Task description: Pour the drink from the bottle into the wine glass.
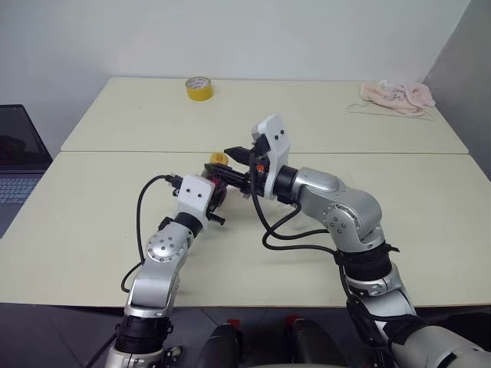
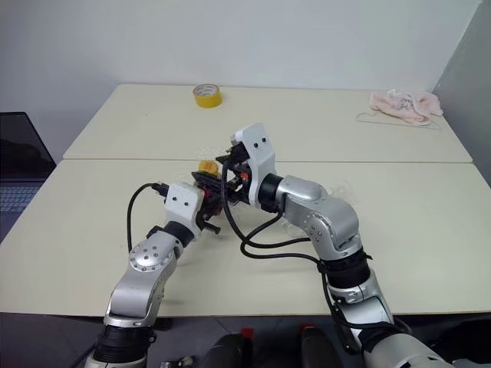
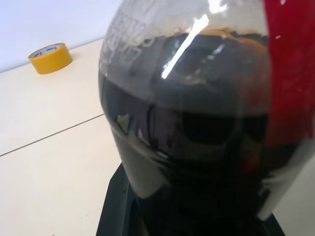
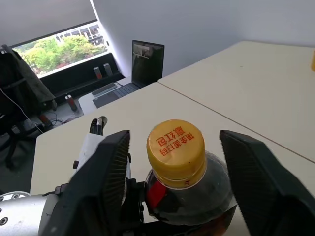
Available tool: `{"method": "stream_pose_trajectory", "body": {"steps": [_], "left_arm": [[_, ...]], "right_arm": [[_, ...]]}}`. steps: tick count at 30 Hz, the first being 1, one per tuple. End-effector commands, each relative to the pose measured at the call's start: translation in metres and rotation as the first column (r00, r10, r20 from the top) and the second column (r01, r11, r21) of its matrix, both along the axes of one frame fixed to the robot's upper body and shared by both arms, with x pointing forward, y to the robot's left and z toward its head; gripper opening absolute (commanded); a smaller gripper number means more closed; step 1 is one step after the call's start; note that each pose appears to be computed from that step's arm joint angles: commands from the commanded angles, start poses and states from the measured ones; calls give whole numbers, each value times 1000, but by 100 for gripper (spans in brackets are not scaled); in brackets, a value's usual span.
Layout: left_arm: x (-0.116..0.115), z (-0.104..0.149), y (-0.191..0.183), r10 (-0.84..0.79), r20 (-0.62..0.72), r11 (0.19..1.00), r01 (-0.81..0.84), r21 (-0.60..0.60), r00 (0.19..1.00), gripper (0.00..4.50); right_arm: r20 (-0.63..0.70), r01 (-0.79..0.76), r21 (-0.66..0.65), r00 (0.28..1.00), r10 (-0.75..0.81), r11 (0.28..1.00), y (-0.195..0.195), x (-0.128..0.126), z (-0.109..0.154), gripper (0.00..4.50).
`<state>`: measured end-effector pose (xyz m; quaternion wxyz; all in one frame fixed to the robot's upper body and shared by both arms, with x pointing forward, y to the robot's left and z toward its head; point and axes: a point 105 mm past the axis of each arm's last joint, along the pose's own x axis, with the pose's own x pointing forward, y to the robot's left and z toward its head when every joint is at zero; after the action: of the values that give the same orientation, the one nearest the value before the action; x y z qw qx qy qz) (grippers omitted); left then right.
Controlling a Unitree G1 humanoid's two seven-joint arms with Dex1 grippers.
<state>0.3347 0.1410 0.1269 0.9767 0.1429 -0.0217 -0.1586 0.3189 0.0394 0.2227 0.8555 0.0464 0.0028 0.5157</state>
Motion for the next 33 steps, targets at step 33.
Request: {"method": "stream_pose_trajectory", "body": {"steps": [33], "left_arm": [[-13, 24, -15, -130, 64, 989, 134, -60, 989, 76]], "right_arm": [[151, 70, -110, 987, -53, 991, -136, -29, -13, 120]]}}
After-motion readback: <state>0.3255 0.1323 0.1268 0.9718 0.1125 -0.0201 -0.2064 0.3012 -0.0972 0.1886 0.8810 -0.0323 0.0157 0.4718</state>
